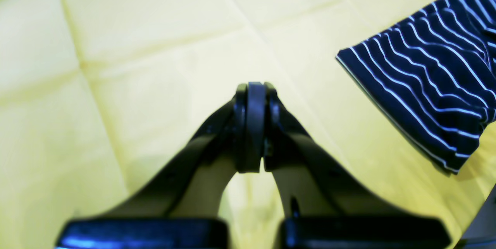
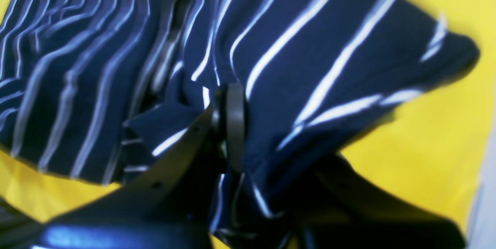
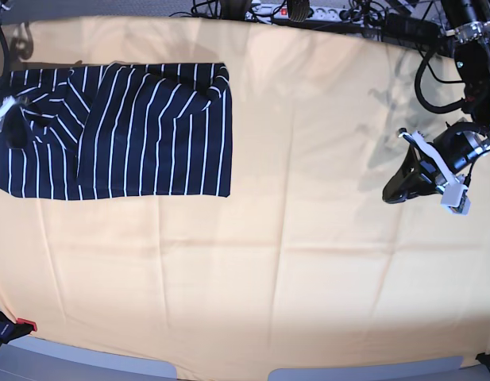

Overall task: Fold the T-shirt properly
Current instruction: 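Lift the folded shirt's end with the right gripper and fold it over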

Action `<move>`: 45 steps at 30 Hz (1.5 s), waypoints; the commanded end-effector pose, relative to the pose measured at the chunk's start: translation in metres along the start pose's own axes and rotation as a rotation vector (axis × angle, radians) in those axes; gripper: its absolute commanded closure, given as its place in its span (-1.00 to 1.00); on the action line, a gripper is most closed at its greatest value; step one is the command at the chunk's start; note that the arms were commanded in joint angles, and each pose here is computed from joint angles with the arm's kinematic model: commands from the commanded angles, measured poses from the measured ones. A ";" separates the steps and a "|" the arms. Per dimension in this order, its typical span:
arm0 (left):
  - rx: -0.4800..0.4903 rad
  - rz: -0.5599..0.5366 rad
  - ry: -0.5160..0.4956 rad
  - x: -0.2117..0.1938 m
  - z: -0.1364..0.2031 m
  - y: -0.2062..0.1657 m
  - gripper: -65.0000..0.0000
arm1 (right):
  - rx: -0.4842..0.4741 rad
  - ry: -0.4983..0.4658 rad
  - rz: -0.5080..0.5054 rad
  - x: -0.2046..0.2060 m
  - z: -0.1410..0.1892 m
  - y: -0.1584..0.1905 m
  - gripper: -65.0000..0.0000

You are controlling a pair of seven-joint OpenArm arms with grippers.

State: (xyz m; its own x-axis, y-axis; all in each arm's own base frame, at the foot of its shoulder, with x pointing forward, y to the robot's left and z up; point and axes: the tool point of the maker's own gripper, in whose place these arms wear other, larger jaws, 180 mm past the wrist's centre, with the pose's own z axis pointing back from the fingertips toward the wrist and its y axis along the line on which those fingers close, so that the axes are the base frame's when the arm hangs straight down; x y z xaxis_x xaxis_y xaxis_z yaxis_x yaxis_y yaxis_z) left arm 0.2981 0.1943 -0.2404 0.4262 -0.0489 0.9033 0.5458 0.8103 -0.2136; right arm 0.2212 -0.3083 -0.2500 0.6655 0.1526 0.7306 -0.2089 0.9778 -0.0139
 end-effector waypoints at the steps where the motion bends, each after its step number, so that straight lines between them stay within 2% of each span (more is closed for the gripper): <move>1: -0.007 -0.026 -0.034 0.013 0.004 -0.001 1.00 | 0.005 -0.068 0.060 0.019 0.009 0.013 1.00; 3: -0.008 -0.015 -0.021 0.007 0.005 -0.002 1.00 | 0.030 -0.119 0.124 0.028 0.019 0.045 1.00; 5: -0.009 -0.007 -0.010 0.001 0.006 -0.003 1.00 | 0.108 -0.189 0.161 0.036 0.028 0.083 1.00; 8: -0.009 -0.005 0.004 -0.002 0.006 -0.004 1.00 | 0.259 -0.288 0.077 0.037 0.030 0.120 1.00; 10: -0.025 0.004 -0.001 -0.001 0.007 -0.006 1.00 | 0.323 -0.330 0.046 0.041 0.027 0.138 1.00; 13: -0.039 0.012 0.018 -0.004 0.007 -0.009 1.00 | 0.424 -0.348 0.024 0.046 0.015 0.170 1.00; 18: -0.078 0.033 -0.021 0.004 0.007 -0.016 1.00 | 0.544 -0.343 0.036 0.049 -0.002 0.220 1.00; 21: -0.091 0.023 -0.018 0.003 0.008 -0.018 1.00 | 0.586 -0.331 0.073 0.049 -0.010 0.244 1.00; 26: -0.093 0.020 0.028 -0.005 0.008 -0.018 1.00 | 0.612 -0.407 0.128 0.065 -0.015 0.276 1.00; 30: -0.132 0.043 -0.011 0.002 0.008 -0.025 1.00 | 0.691 -0.376 0.143 0.065 -0.036 0.299 1.00; 31: -0.145 0.051 -0.024 0.005 0.009 -0.028 1.00 | 0.722 -0.366 0.142 0.064 -0.041 0.306 0.78; 33: -0.165 0.061 -0.043 0.008 0.009 -0.031 1.00 | 0.786 -0.344 0.155 0.063 -0.048 0.324 0.10; 34: -0.171 0.053 -0.045 0.009 0.010 -0.032 1.00 | 0.814 -0.332 0.170 0.062 -0.049 0.333 -0.17; 35: -0.178 0.040 -0.046 0.009 0.010 -0.033 0.96 | 0.839 -0.326 0.189 0.062 -0.049 0.341 -0.30; 39: -0.187 0.022 -0.051 0.010 0.010 -0.035 0.54 | 0.858 -0.341 0.277 0.073 -0.041 0.351 -0.31; 45: -0.207 0.028 -0.071 0.014 0.011 -0.038 0.51 | 0.732 -0.427 0.304 0.094 -0.028 0.318 -0.31</move>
State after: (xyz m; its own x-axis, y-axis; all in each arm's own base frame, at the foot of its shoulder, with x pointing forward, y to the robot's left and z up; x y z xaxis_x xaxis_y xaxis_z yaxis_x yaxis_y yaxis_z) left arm 0.2722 0.1691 -0.2338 0.4502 0.0092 0.8929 0.6456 0.6875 -0.3326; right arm 0.2372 0.0182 -0.2179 0.2577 0.2078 0.9436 -0.8245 0.5565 0.1026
